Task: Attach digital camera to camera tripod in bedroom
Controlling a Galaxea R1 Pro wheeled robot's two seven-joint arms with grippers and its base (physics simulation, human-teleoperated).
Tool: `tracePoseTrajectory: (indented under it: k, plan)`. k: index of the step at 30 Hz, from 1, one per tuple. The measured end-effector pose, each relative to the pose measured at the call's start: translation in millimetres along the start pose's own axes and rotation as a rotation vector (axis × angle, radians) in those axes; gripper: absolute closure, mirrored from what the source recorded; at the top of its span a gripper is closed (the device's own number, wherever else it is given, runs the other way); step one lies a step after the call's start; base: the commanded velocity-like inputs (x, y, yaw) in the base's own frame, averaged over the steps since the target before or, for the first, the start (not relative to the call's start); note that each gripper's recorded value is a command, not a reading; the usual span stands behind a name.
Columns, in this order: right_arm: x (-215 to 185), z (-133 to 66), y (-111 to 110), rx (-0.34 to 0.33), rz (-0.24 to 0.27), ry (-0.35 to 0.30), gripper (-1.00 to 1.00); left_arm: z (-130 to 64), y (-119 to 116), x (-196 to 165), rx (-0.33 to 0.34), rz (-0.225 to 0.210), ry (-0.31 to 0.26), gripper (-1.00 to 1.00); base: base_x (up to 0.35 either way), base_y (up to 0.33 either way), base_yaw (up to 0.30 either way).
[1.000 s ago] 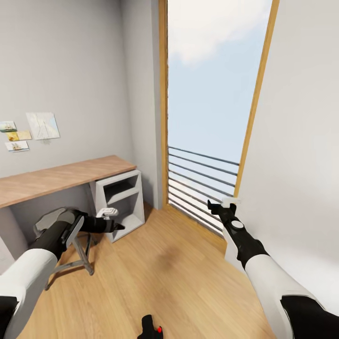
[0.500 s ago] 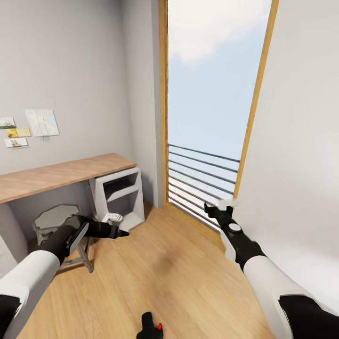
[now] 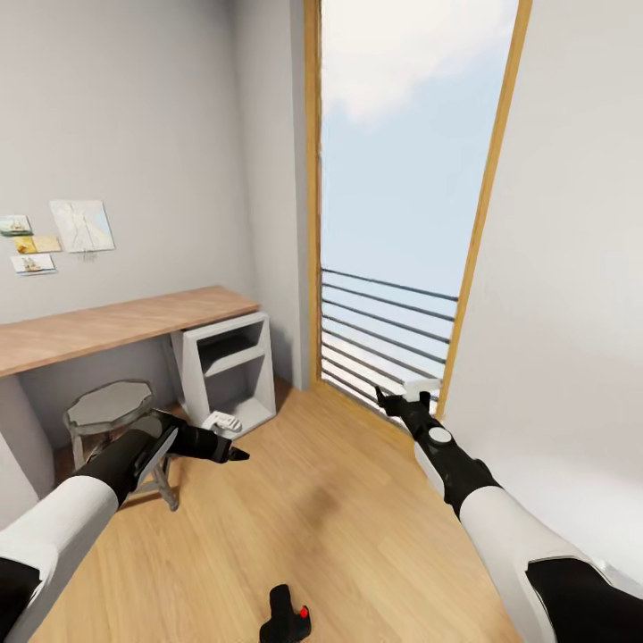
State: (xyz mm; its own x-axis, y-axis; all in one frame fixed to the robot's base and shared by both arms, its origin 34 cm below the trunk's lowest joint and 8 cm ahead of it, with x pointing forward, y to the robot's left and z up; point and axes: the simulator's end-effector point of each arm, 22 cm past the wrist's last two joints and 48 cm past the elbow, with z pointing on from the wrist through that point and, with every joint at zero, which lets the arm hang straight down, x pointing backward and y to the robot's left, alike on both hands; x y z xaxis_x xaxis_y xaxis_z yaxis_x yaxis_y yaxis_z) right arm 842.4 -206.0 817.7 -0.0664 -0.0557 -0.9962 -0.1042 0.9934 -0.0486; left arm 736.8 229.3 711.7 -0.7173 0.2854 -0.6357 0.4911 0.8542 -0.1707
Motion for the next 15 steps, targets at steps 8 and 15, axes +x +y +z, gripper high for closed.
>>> tracePoseTrajectory:
  k: [8, 15]
  plan:
    - [16, -1.4, 1, 0.001, 0.000, -0.006, -1.00, 11.1, 2, 13, 0.000, 0.000, 0.001, -1.00, 0.000, 0.000, 0.242]
    - [30, -2.9, 2, 0.000, 0.001, -0.008, -1.00, 19.7, 5, 24, -0.003, -0.002, 0.002, -1.00, 0.000, 0.000, 0.199]
